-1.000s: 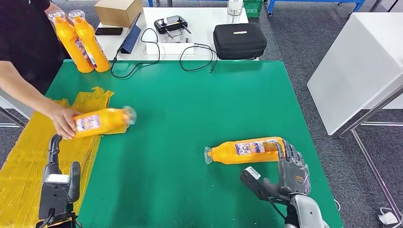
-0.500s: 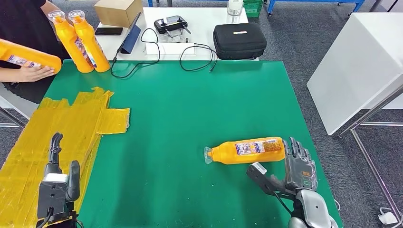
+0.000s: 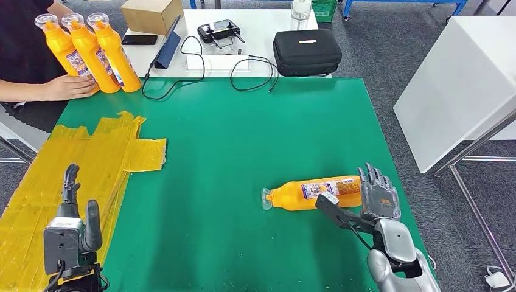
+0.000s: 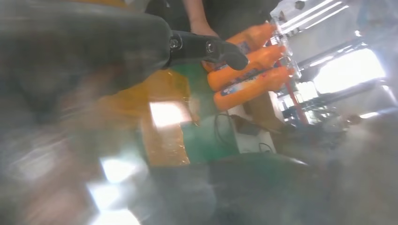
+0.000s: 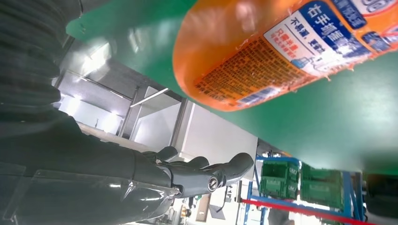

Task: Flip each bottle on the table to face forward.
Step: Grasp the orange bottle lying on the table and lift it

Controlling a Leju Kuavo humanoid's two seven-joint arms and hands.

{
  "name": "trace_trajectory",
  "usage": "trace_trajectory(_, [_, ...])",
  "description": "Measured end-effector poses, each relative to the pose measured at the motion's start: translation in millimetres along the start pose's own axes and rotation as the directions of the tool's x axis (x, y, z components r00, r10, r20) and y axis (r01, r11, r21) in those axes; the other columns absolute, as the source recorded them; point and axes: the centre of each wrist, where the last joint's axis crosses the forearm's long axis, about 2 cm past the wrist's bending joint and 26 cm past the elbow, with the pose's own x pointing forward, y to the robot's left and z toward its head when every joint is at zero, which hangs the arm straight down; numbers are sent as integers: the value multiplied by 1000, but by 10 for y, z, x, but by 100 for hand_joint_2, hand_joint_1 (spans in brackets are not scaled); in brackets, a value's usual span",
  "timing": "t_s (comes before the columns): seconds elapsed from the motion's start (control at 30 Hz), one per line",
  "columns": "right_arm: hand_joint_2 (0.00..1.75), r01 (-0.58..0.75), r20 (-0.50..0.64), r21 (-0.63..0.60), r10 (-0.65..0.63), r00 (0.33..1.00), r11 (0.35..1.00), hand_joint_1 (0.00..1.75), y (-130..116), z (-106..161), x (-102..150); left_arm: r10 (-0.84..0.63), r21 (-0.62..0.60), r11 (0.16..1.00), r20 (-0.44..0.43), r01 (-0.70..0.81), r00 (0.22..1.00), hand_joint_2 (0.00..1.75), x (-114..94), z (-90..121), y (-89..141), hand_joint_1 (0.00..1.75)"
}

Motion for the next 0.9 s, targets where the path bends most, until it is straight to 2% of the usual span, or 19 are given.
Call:
trace_trajectory(0.4, [175, -63, 67, 107, 56, 996, 992, 0, 42, -332, -5, 44, 9, 999, 0, -44, 999, 0, -38, -61, -16, 0])
trace_trajectory(0.67, [175, -98, 85, 131, 87, 993, 987, 0, 54, -459, 11, 48, 6, 999, -2, -48, 999, 0, -65, -85, -22, 0])
trace_trajectory(0.83, [175, -136, 139, 155, 115, 984, 979, 0, 41, -584, 90, 61, 12, 998, -4, -61, 998, 0, -81, -111, -29, 0])
trace_trajectory(0.87, [175, -144, 158, 165, 118, 980, 976, 2, 35, -616, 114, 65, 12, 998, -4, -65, 998, 0, -87, -117, -31, 0])
trace_trajectory(0.9, [175, -151, 180, 177, 119, 977, 973, 46, 30, -648, 138, 69, 13, 998, -4, -69, 998, 0, -92, -122, -32, 0])
